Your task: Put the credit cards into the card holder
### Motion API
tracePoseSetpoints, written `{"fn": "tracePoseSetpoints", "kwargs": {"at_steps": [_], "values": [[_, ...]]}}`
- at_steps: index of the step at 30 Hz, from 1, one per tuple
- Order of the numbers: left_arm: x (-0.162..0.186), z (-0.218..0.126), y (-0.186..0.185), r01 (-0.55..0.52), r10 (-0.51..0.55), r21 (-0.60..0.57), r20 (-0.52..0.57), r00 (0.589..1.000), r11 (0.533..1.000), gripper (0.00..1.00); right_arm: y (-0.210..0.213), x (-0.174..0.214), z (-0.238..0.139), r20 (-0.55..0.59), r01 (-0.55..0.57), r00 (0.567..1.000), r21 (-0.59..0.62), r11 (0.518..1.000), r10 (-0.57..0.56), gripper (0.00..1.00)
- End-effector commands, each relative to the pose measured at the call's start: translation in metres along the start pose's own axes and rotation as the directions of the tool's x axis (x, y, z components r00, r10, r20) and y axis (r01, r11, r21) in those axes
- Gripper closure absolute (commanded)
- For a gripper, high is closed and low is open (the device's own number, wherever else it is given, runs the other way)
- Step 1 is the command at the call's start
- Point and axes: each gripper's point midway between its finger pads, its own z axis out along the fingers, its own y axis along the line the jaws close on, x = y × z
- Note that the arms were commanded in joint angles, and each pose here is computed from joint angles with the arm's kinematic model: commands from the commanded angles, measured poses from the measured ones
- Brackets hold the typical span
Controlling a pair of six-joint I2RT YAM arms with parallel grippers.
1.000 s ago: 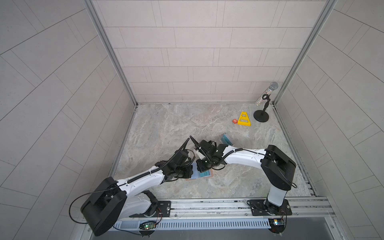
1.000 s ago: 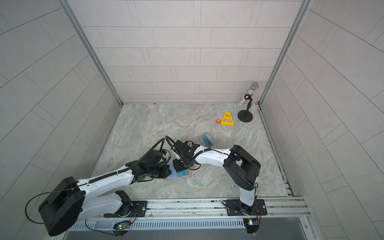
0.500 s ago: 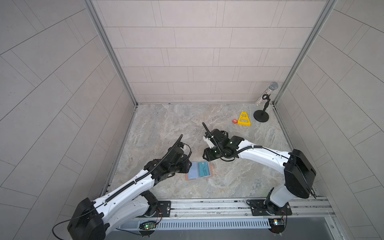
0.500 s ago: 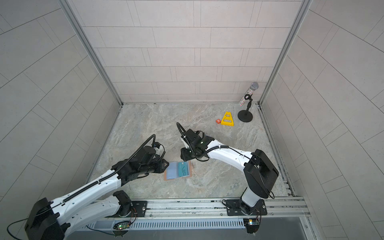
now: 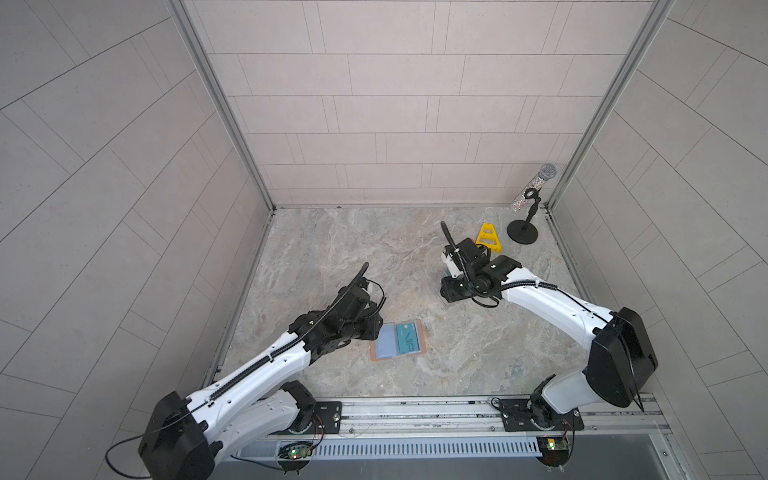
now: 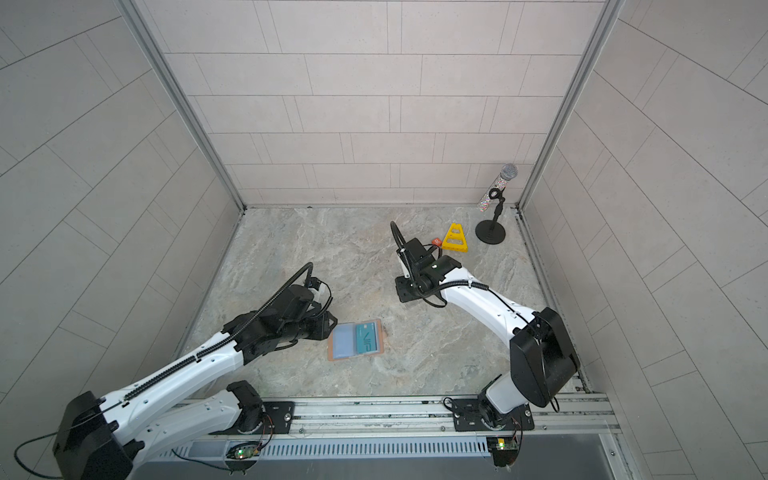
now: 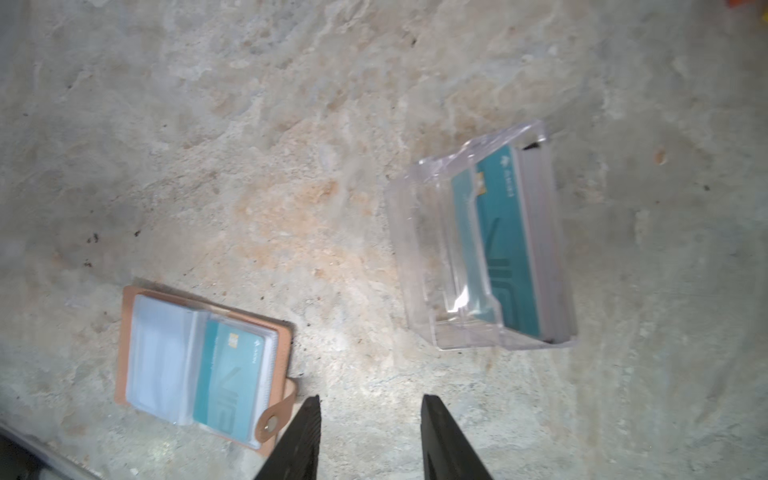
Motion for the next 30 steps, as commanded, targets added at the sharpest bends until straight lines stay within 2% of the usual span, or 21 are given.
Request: {"fn": "tracePoseSetpoints", "kwargs": {"at_steps": [1, 7, 14, 24, 30], "values": [[-0.023, 0.005, -0.017, -0.003, 0.001, 0.06, 0.032, 0.999, 0.998, 0.56, -0.023, -0.004, -0.01, -0.005, 0.034, 0.999, 0.056, 0.998, -0.034, 0.58], [-0.051, 0.038, -0.033, 0.037, -0.036, 0.108, -0.011, 0.999, 0.993, 0.56, -0.043, -0.018, -0.011, -0.022, 0.08, 0.997, 0.102, 0.992, -0.078, 0.58], [-0.079, 0.077, -0.058, 0.039, -0.019, 0.139, -0.145, 0.989, 0.99, 0.53, -0.059, -0.031, -0.004, -0.066, 0.089, 0.994, 0.102, 0.991, -0.082, 0.56], [-0.101, 0.123, -0.08, 0.109, -0.069, 0.171, -0.224, 0.972, 0.979, 0.39, -0.066, -0.039, 0.016, -0.133, 0.122, 0.985, 0.062, 0.991, -0.113, 0.45], [-0.102, 0.149, -0.086, 0.149, -0.098, 0.171, -0.278, 0.956, 0.974, 0.31, -0.063, -0.04, 0.031, -0.171, 0.136, 0.976, 0.015, 0.991, -0.132, 0.42]]}}
